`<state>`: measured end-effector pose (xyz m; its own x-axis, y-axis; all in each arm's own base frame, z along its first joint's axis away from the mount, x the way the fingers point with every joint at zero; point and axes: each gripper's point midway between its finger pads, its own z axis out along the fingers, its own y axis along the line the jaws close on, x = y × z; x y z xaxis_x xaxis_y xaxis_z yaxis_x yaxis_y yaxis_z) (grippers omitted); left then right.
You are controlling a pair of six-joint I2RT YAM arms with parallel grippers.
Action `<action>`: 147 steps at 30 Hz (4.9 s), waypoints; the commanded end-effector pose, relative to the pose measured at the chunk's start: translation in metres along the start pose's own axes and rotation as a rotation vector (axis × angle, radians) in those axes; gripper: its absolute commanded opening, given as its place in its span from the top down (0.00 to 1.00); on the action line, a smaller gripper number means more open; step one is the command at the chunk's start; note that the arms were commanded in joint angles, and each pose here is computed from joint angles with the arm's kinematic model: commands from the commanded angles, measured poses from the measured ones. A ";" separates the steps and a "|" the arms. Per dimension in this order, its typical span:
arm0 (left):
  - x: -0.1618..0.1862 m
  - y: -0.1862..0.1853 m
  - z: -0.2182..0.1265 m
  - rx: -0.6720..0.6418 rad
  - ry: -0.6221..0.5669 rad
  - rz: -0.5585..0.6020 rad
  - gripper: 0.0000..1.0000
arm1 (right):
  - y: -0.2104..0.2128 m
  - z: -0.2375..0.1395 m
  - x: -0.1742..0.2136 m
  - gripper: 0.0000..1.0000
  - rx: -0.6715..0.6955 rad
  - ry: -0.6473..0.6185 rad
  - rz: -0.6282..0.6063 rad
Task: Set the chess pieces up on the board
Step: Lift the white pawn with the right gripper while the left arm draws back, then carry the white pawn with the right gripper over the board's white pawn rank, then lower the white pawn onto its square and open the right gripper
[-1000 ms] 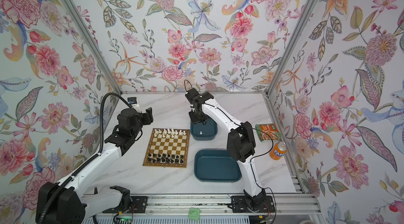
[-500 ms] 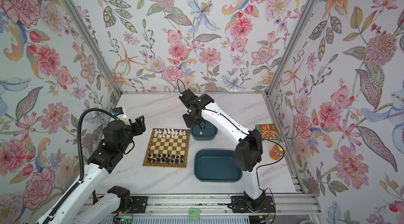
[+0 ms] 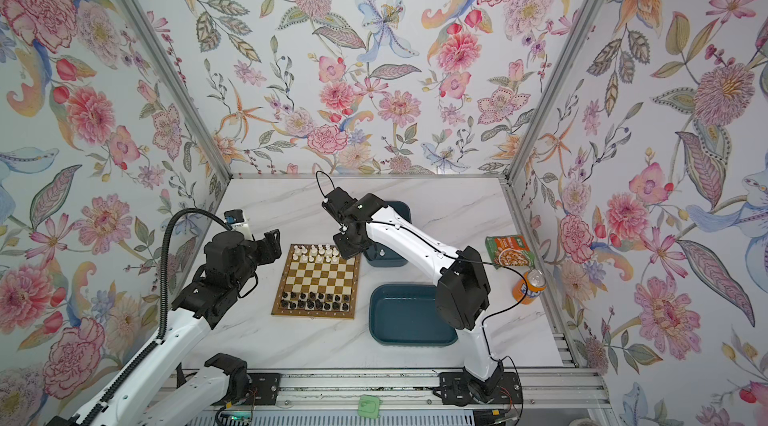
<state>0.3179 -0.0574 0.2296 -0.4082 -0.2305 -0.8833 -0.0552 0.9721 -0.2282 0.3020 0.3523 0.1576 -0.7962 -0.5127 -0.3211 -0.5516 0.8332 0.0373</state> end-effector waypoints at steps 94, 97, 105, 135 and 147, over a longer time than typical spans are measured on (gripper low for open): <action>-0.016 0.024 -0.005 -0.065 -0.070 0.077 0.22 | 0.006 0.119 -0.015 0.82 -0.006 0.150 0.055; -0.016 0.025 -0.006 -0.068 -0.070 0.079 0.22 | 0.008 0.119 -0.015 0.82 -0.006 0.151 0.059; -0.016 0.026 -0.006 -0.067 -0.071 0.078 0.22 | 0.011 0.120 -0.011 0.87 -0.005 0.161 0.053; -0.021 0.028 -0.006 -0.058 -0.073 0.091 0.22 | 0.012 0.119 -0.014 0.79 0.000 0.154 0.072; -0.027 0.026 -0.007 -0.053 -0.093 0.074 0.22 | 0.010 0.092 -0.031 0.69 -0.012 0.087 0.070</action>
<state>0.3193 -0.0269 0.2397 -0.3514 -0.1461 -0.9248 -0.0773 0.9889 -0.1268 0.3417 0.3966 0.0548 -0.8572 -0.4762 -0.1962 -0.4956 0.8663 0.0627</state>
